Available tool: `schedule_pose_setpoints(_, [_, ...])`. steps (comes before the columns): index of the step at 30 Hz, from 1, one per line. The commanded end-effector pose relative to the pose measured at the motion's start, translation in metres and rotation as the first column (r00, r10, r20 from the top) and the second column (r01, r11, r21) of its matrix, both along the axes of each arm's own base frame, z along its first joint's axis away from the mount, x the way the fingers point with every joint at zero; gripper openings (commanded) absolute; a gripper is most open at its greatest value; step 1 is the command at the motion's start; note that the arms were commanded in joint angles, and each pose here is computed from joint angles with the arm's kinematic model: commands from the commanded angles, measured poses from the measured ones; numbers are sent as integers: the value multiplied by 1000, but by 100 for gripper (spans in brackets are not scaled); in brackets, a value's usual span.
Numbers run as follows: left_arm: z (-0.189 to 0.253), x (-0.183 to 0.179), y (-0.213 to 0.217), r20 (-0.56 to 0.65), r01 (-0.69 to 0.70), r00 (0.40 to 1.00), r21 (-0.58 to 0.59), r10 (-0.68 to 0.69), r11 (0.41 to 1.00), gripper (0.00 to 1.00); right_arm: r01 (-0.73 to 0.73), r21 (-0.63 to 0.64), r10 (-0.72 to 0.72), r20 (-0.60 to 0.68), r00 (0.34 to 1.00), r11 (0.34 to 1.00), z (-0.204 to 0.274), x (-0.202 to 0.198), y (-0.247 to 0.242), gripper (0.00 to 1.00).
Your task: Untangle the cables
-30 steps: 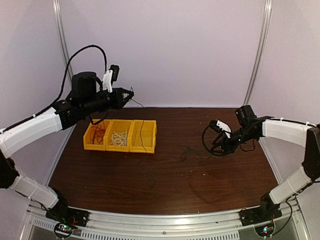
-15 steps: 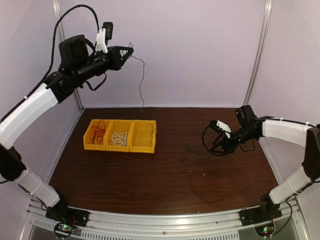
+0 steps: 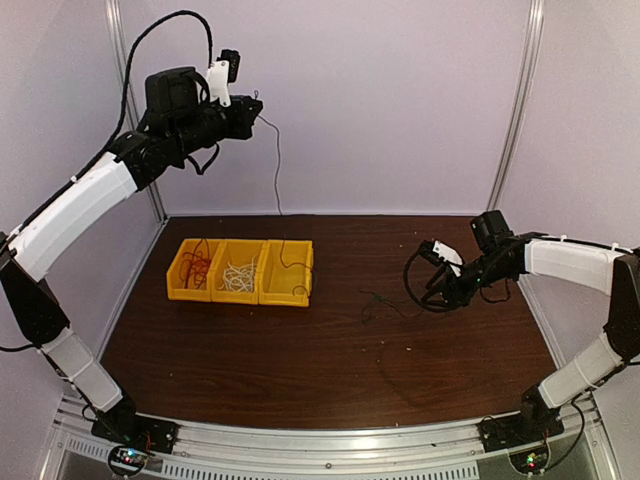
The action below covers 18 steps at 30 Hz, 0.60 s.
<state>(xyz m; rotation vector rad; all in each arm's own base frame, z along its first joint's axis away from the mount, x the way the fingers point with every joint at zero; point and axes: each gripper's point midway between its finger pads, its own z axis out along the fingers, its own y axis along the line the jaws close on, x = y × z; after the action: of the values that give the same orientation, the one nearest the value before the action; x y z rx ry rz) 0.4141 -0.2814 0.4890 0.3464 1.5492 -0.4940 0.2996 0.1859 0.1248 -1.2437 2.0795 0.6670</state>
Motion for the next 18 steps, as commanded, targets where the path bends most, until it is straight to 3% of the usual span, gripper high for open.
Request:
schedule_pose_setpoints(1, [6, 6, 18, 25, -59, 998, -6, 59, 998, 0, 2, -17, -2, 0, 1000, 1000, -6, 2, -3, 49])
schedule_pose_setpoints(6, [-6, 21, 29, -2, -70, 998, -6, 70, 998, 0, 1, -20, -1, -9, 1000, 1000, -9, 2, -3, 49])
schedule_pose_setpoints(12, [-58, 43, 19, -92, -21, 996, 9, 21, 1000, 0, 2, -25, -3, -5, 1000, 1000, -9, 2, -4, 49])
schedule_pose_setpoints(18, [-120, 36, -29, -225, 222, 948, -31, -223, 975, 0, 2, -32, -2, -13, 1000, 999, -13, 2, -4, 49])
